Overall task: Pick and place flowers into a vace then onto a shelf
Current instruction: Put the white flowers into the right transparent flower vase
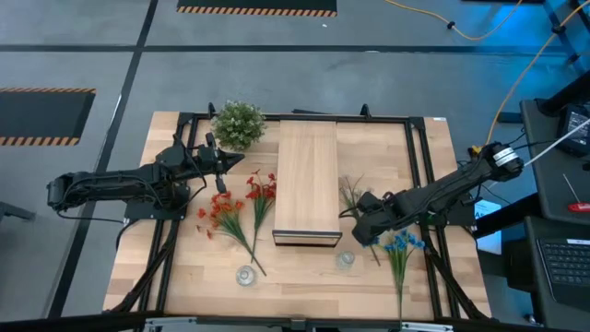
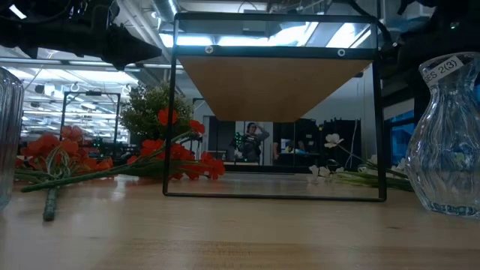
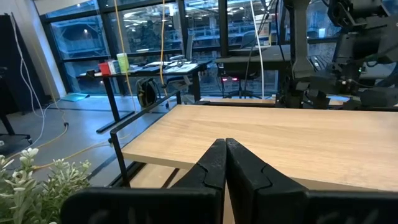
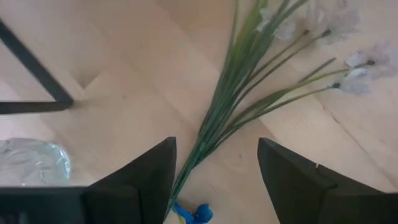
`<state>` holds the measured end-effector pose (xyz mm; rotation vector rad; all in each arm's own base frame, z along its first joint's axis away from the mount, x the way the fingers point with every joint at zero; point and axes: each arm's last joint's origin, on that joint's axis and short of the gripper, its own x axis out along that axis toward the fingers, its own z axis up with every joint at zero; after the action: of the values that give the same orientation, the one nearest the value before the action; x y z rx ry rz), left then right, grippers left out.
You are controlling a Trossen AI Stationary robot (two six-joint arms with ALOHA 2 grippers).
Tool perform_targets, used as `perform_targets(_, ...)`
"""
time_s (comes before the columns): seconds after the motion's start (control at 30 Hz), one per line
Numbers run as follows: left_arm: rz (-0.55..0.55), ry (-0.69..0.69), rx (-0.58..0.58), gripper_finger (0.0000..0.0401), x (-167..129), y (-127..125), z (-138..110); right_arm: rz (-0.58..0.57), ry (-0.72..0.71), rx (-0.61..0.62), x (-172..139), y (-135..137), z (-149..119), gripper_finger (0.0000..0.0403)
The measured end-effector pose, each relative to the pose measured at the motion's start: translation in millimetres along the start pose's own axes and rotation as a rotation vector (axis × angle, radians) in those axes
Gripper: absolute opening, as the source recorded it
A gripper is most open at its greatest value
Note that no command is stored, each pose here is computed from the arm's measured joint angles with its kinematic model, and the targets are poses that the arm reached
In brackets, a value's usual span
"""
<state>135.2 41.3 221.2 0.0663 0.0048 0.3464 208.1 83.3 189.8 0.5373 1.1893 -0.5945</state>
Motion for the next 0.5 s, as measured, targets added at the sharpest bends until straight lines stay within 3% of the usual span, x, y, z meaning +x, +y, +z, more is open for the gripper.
perform_targets(0.23, 0.000, 0.000, 0.000, 0.0004, 0, 0, 0, -0.024, -0.046, 0.025, 1, -1, 1, 0.0226)
perform_targets(0.5, 0.000, 0.000, 0.000, 0.0004, 0, 0, 0, -0.067, 0.002, 0.050, 15, 5, -4, 0.0226)
